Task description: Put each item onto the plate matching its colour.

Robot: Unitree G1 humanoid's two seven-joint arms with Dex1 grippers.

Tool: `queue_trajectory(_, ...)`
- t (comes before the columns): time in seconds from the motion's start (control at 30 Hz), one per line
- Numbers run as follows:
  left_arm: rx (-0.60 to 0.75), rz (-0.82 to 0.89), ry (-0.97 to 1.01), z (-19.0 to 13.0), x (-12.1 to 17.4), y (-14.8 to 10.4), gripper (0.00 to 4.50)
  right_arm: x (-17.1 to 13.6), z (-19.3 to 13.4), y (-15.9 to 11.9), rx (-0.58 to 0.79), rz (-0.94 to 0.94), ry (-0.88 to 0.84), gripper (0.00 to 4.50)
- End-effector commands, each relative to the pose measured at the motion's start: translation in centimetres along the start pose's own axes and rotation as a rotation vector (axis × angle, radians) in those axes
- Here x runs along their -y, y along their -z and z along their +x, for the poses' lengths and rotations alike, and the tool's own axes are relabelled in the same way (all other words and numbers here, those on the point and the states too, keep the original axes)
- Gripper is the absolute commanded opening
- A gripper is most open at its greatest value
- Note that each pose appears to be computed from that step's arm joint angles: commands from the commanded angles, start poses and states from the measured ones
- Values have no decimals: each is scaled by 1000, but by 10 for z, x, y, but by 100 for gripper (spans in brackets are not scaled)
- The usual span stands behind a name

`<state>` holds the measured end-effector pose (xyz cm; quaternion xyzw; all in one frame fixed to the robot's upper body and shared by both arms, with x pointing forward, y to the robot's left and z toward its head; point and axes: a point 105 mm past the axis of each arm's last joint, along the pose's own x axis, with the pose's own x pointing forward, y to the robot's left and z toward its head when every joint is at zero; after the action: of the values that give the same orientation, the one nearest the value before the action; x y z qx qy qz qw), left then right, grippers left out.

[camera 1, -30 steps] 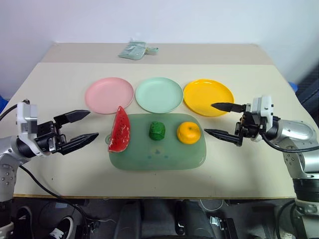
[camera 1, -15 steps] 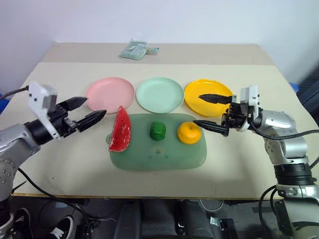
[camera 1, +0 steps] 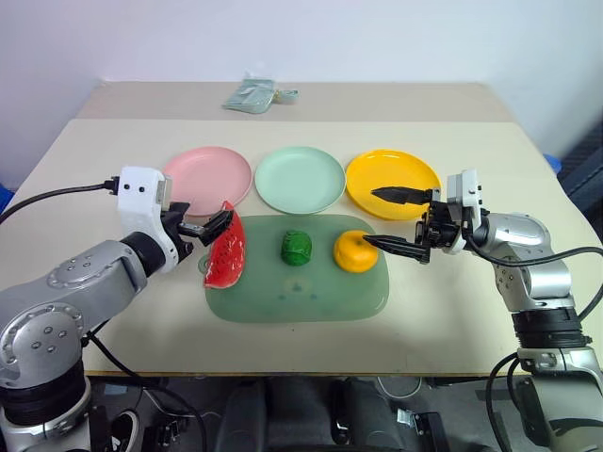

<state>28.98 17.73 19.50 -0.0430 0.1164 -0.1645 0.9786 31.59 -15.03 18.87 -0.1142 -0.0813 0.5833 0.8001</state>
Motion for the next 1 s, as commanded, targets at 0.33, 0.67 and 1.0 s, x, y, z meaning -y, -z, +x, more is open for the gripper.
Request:
queue_trajectory(0.33, -95, -23, -41, 14, 6, 28, 450, -12, 0, -20, 39, -49, -33, 443)
queue_trajectory(0.67, -91, -21, -55, 18, 9, 31, 450, -15, 3, -20, 40, -32, -19, 443)
queue_trajectory(1.0, -85, 19, -55, 19, 4, 24, 127, -12, 4, -21, 37, -34, -4, 450)
